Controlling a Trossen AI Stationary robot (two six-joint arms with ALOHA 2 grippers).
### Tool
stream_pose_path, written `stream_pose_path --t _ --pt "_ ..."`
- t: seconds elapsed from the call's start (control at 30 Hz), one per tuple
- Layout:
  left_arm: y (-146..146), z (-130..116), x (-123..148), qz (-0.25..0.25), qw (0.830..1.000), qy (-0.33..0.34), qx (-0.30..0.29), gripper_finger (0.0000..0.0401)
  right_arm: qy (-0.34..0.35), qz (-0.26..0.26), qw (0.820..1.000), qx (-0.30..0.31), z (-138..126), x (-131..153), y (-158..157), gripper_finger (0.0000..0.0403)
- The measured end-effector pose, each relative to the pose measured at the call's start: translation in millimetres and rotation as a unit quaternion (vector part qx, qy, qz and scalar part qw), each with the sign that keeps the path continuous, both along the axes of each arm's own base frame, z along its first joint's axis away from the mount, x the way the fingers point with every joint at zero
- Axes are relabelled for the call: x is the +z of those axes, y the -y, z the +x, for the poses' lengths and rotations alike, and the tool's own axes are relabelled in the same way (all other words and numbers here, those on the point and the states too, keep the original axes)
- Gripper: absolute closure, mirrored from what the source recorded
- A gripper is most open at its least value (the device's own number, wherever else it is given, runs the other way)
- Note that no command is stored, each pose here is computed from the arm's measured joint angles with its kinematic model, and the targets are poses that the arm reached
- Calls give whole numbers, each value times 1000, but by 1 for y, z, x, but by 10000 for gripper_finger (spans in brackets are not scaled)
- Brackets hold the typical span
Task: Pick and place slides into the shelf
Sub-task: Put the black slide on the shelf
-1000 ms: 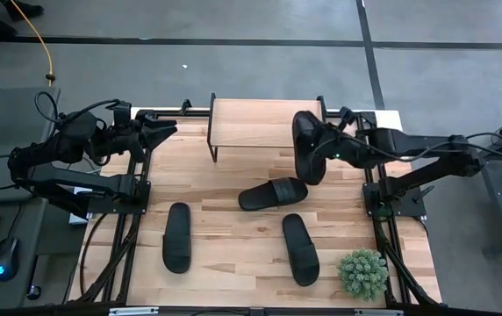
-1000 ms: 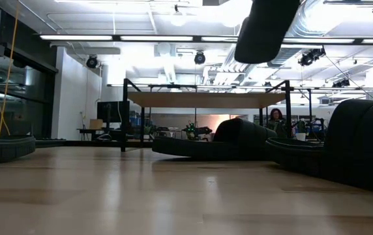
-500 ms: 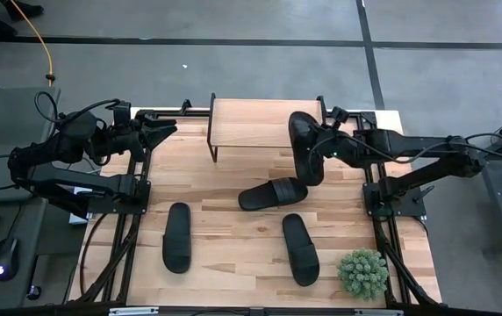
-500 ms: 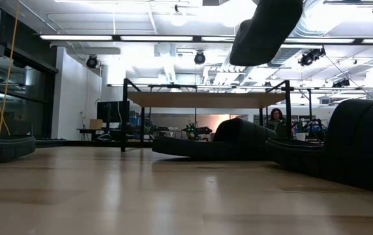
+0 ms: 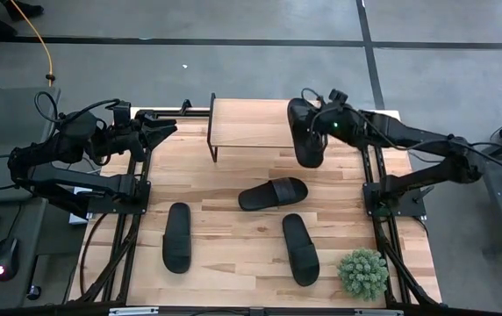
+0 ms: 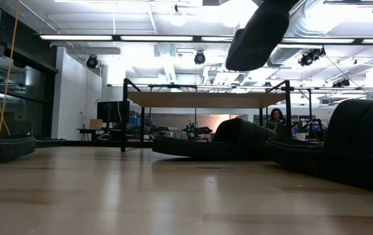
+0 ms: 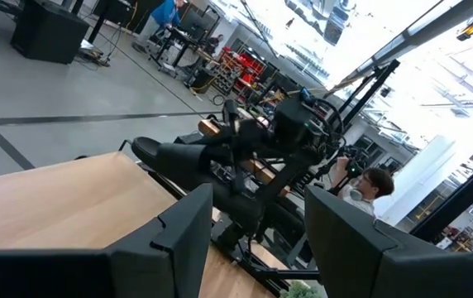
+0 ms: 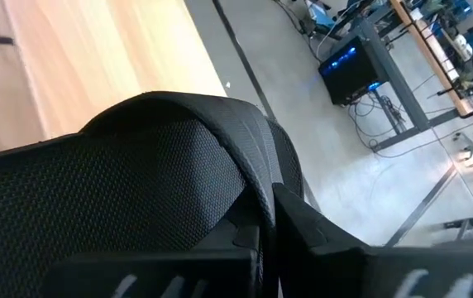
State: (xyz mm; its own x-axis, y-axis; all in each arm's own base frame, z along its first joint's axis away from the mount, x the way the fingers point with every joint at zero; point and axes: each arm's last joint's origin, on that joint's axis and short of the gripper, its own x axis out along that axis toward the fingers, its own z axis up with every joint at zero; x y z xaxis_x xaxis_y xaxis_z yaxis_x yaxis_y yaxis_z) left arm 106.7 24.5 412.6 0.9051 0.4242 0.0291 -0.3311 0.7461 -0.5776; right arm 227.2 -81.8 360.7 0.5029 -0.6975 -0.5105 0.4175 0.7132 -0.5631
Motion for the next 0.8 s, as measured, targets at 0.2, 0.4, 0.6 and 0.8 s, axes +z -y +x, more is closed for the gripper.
stream_pose_path --t 0.2,0.4,0.6,0.8 --pt "0 0 0 0 1000 0 0 224 -9 7 1000 -9 -8 0 21 403" --pt "0 0 0 0 1000 0 0 224 10 12 1000 -6 -12 0 37 403" --pt "0 0 0 -3 1000 1 0 224 17 10 1000 -1 -6 -34 44 403" --pt "0 0 0 -13 1000 7 -1 224 7 5 1000 4 -5 -55 45 403"
